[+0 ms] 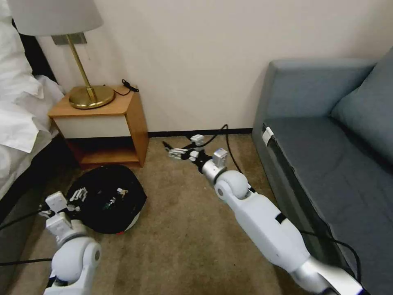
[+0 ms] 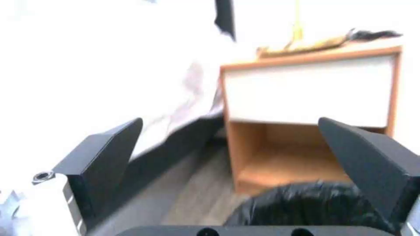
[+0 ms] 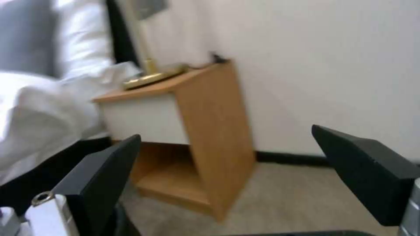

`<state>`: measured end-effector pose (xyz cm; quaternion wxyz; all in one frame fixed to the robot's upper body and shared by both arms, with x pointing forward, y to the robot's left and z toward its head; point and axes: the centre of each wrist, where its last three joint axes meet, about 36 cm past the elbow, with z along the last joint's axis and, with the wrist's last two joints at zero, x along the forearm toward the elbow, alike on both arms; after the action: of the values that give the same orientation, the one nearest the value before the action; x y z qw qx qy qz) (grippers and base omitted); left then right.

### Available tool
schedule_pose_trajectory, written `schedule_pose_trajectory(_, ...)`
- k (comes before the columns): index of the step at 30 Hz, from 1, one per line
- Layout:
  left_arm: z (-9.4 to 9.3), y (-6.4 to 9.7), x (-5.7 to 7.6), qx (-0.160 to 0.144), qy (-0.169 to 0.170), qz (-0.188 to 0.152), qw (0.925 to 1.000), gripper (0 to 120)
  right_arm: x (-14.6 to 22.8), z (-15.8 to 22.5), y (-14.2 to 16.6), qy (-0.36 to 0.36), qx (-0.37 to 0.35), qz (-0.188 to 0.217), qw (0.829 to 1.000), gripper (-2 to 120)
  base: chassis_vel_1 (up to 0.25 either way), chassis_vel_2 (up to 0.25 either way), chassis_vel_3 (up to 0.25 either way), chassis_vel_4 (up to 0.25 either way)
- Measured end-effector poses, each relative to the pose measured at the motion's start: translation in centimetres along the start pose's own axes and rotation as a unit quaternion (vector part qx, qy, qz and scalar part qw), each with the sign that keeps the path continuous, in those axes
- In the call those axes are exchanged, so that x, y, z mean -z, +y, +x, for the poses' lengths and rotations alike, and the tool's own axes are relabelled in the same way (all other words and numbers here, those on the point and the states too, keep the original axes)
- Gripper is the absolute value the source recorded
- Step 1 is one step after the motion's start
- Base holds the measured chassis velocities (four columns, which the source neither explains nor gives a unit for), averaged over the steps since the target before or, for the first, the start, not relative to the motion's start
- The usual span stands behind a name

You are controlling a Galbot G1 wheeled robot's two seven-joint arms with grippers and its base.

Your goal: Pick up the trash bin, then pick up the garbage on the floor and place it into the trash bin.

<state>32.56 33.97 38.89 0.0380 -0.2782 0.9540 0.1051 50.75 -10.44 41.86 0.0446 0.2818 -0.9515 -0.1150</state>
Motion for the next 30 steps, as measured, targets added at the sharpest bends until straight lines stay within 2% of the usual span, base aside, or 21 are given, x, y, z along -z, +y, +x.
schedule_pose_trajectory(2,-0.3,0.4,0.2,-0.016,-0.043,0.003,0.9989,100,-0.2,2.1,0.7,0.019,-0.035,-0.035,0.999,100,0.000,0.000,0.000,0.000)
schedule_pose_trajectory(4,-0.4,0.5,0.3,-0.020,-0.053,0.004,0.9984,100,-0.3,2.7,0.9,0.021,-0.042,-0.043,0.998,100,0.000,0.000,0.000,0.000)
schedule_pose_trajectory(8,0.0,1.1,0.7,-0.053,-0.089,0.011,0.9945,100,-1.2,5.7,1.9,0.029,-0.072,-0.069,0.995,100,0.000,0.000,0.000,0.000)
schedule_pose_trajectory(12,0.6,0.9,0.9,-0.071,-0.097,0.031,0.9923,100,-1.5,7.1,2.5,0.022,-0.087,-0.069,0.994,100,0.000,0.000,0.000,0.000)
schedule_pose_trajectory(15,0.7,0.8,0.9,-0.073,-0.097,0.036,0.9920,100,-1.5,7.4,2.7,0.019,-0.090,-0.070,0.993,100,0.000,0.000,0.000,0.000)
schedule_pose_trajectory(17,1.2,0.2,0.9,-0.080,-0.096,0.048,0.9910,100,-1.7,8.4,3.2,0.001,-0.104,-0.064,0.992,100,0.000,0.000,0.000,0.000)
schedule_pose_trajectory(30,2.0,0.0,0.4,-0.083,-0.089,0.049,0.9914,100,-1.9,9.2,3.3,-0.017,-0.116,-0.055,0.992,100,0.000,0.000,0.000,0.000)
